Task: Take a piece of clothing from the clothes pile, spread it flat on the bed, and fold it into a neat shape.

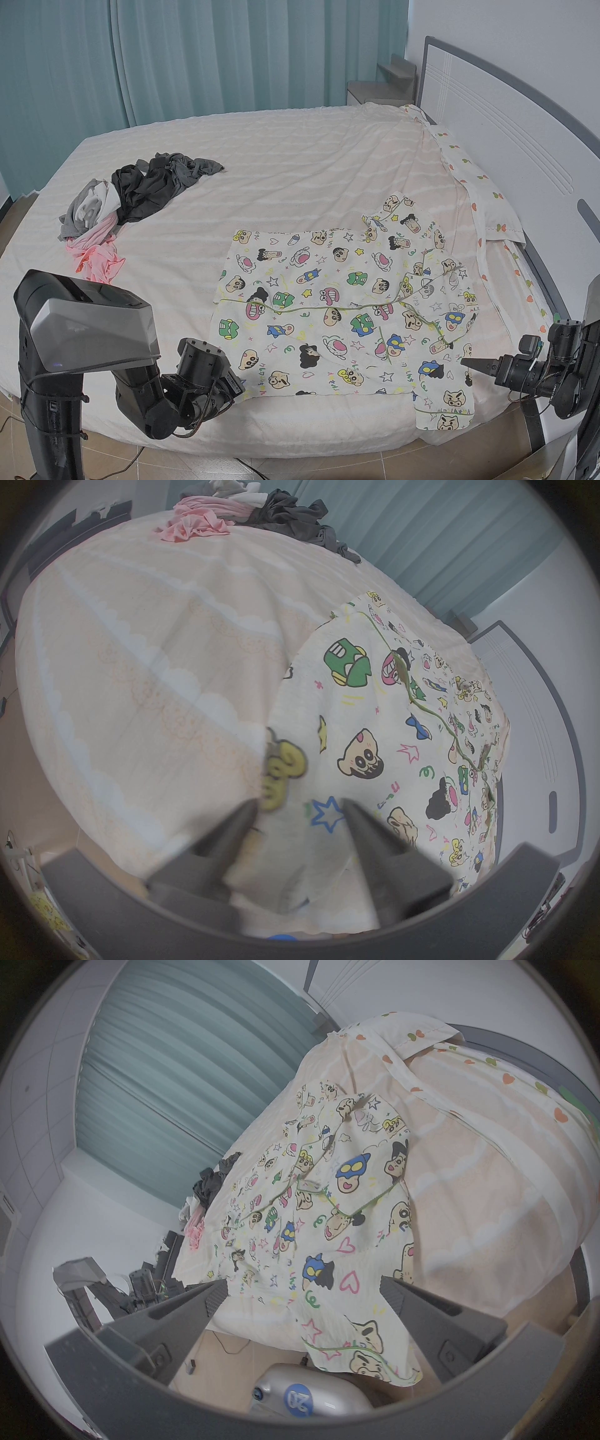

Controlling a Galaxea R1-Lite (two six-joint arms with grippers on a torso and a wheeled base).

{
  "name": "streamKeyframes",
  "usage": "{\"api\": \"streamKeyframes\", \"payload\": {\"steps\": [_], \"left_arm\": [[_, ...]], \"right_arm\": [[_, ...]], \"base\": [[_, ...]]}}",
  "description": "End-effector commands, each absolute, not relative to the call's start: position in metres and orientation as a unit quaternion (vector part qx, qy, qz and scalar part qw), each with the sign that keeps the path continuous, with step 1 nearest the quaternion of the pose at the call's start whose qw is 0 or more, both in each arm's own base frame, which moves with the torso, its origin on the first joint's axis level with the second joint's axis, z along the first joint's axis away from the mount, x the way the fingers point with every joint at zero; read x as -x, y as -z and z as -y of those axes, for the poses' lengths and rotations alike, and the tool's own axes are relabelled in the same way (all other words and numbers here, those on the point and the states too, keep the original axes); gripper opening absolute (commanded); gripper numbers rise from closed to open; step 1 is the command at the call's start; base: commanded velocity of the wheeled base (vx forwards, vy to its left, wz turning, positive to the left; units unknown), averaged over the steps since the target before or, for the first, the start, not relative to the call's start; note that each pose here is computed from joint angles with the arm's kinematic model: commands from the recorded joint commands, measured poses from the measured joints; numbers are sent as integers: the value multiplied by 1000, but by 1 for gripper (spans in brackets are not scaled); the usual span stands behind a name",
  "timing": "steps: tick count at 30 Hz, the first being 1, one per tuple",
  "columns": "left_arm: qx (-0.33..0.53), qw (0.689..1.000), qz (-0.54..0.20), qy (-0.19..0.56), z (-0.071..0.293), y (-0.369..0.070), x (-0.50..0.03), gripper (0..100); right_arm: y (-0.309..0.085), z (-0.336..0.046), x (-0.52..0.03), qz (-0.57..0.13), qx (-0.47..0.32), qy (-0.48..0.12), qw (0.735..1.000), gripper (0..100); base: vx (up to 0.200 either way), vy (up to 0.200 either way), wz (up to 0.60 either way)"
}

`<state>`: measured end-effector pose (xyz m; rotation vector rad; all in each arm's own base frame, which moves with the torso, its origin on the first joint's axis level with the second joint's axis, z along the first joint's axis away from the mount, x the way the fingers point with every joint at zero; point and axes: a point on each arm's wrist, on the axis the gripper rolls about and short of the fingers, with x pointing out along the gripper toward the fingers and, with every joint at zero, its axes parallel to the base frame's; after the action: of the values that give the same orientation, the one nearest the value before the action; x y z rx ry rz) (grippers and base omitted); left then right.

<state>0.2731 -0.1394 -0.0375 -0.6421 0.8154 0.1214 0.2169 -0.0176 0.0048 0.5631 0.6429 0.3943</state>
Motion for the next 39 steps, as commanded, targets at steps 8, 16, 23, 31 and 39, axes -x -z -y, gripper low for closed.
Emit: {"api": "streamKeyframes", "payload": {"steps": [8, 16, 23, 31, 39], "left_arm": [[302, 878, -364, -77, 137, 28, -270, 0], [304, 880, -359, -67, 140, 18, -264, 0], [300, 880, -363, -61, 144, 20, -261, 0], [302, 880, -360, -61, 144, 19, -262, 0], [303, 881, -359, -58, 145, 18, -263, 0]], "right_arm": [[26, 30, -210, -355, -251, -160, 886, 100], [52, 34, -205, -393, -200, -158, 884, 100], [64, 33, -201, -408, -164, -184, 879, 100], [65, 27, -201, -400, -177, -236, 868, 100], [73, 13, -201, -416, -164, -271, 852, 100]], "base": [[0, 0, 0], [0, 0, 0], [0, 0, 0], [0, 0, 0], [0, 0, 0]]}}
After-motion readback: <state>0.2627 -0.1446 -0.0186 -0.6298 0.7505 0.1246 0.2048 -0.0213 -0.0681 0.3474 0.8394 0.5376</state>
